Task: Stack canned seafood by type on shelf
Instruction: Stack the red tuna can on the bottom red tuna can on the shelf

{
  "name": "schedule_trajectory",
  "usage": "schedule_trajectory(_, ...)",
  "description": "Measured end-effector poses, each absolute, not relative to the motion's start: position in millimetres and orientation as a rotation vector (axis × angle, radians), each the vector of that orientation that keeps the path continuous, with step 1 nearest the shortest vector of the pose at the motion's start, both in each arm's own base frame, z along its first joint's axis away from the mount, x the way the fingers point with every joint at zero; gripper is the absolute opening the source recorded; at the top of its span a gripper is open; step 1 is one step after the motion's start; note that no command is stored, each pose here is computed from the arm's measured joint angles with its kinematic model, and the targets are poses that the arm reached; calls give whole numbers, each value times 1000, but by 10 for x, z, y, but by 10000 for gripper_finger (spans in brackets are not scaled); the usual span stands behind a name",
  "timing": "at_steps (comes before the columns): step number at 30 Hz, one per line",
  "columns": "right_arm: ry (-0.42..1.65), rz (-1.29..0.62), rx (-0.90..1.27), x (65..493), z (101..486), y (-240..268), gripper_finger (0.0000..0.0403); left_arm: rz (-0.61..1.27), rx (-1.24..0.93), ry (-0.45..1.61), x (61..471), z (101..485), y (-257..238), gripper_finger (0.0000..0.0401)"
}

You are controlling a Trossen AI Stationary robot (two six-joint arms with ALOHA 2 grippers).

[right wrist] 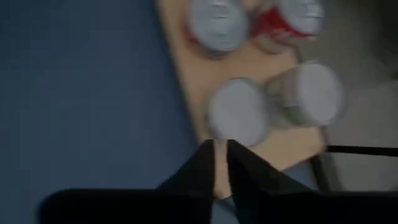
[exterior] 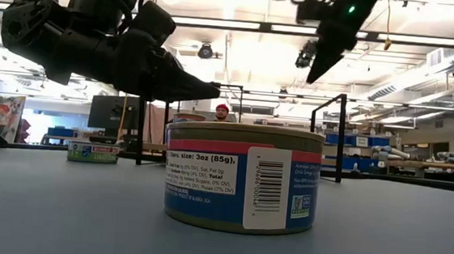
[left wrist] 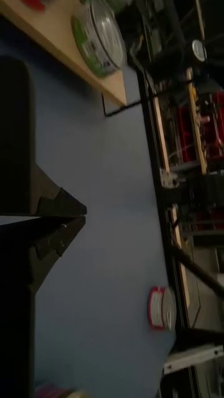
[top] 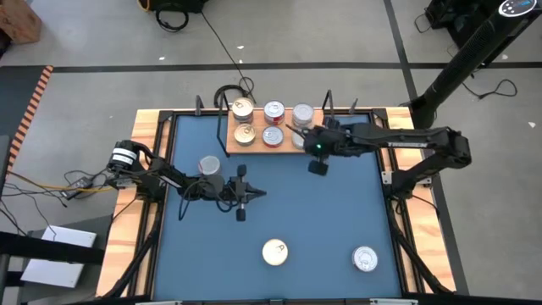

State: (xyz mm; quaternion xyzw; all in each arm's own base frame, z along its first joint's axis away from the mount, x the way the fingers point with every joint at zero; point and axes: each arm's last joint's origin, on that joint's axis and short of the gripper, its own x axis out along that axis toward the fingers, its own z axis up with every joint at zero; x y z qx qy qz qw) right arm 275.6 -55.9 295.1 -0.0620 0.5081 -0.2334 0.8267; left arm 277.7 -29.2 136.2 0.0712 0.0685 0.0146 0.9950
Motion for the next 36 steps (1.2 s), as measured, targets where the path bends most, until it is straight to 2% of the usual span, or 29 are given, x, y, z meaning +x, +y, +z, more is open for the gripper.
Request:
schedule_trajectory(2,1079,-430,-97,2717,2985,-428,26,8,142,136,2777,1362,-298,3)
schedule_trajectory(4,1078,-357,-73,2691,3008,-293,8,-10,140,136,2777,1361,-303,3)
schedule_trajectory(10,1077,-200,9,2642,3038,87,23,-28,146,135,2777,1360,-308,2)
schedule_trajectory(18,1115,-11,56,2638,2945,401,8,-40,166,135,2777,1360,-310,1)
schedule_trajectory(25,1200,-10,116,2615,2732,523,37,-47,167,144,2775,1351,-312,1)
schedule_trajectory(36,1289,52,188,2533,2502,805,41,-63,167,143,2775,1352,-317,1)
